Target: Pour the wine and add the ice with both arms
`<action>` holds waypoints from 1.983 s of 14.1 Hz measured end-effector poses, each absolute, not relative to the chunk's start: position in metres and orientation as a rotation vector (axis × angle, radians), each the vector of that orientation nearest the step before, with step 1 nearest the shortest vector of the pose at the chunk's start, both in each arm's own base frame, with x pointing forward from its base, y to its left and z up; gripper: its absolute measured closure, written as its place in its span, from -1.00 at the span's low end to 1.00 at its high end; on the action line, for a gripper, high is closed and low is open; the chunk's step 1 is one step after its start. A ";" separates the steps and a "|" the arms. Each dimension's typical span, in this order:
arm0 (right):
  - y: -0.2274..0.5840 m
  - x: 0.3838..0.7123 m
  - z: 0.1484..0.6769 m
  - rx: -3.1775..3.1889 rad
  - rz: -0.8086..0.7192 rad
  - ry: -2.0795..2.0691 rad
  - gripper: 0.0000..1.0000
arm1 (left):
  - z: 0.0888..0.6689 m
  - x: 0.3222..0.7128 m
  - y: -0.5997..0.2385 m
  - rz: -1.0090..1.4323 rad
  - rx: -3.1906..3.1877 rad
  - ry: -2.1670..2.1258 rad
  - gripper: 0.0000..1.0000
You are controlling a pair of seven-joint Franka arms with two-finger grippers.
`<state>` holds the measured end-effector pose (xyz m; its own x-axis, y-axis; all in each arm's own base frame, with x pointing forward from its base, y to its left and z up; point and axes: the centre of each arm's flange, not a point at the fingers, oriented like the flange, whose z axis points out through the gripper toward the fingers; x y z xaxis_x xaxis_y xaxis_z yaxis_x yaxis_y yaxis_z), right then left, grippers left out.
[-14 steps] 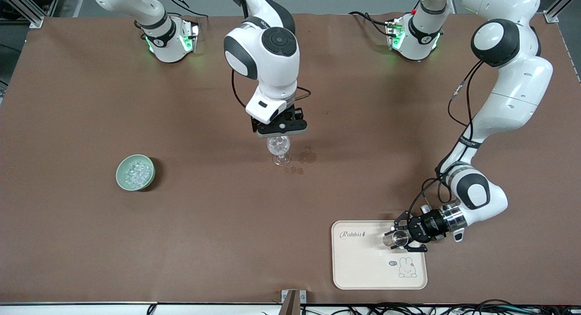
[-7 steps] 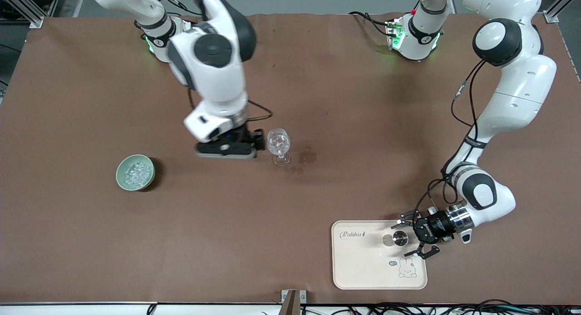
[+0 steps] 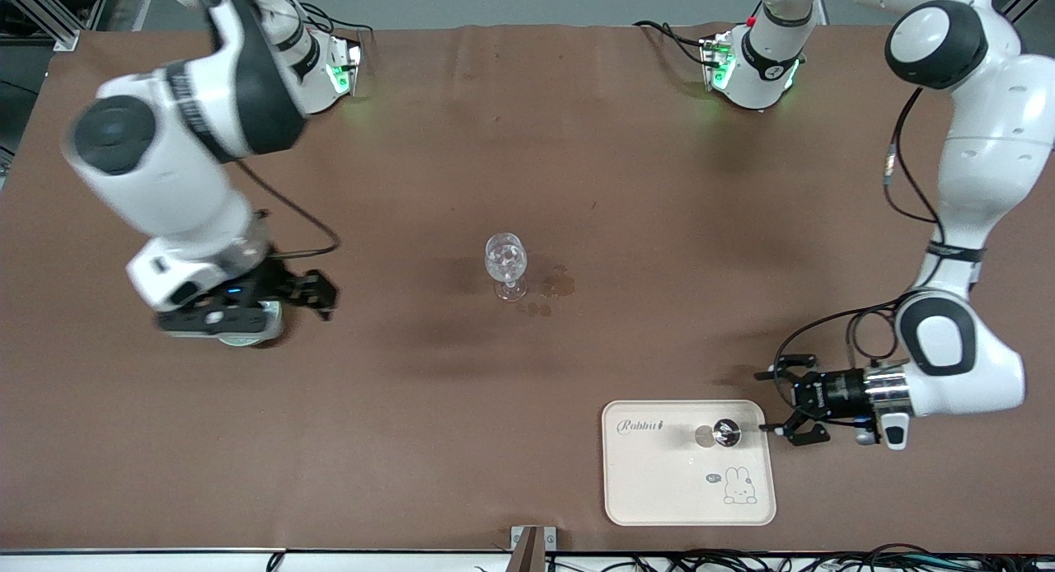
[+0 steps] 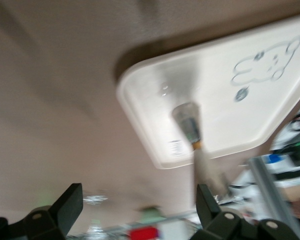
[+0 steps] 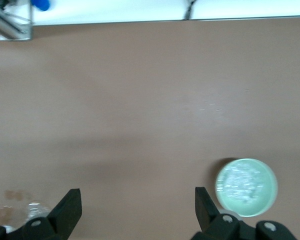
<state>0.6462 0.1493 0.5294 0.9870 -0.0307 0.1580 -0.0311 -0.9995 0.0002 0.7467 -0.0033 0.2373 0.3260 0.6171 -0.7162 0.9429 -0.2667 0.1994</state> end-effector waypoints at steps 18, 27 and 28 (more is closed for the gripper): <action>0.011 0.558 0.647 3.117 -0.091 -0.080 -1.00 | 0.574 0.658 -0.098 0.001 3.022 0.267 -1.00; -0.017 0.527 0.656 3.140 -0.037 -0.092 -1.00 | 0.628 0.593 -0.118 0.054 3.158 0.046 -1.00; -0.018 0.526 0.660 3.141 -0.017 -0.083 -1.00 | 0.631 0.583 -0.114 0.048 3.153 0.052 -1.00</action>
<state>0.5260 -0.0180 0.6604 0.9986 -0.0527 -0.0110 -0.0527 -0.9986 -0.0003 0.5834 -0.1138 0.6310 0.9990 0.0328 0.0304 0.0332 -0.9994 -0.0120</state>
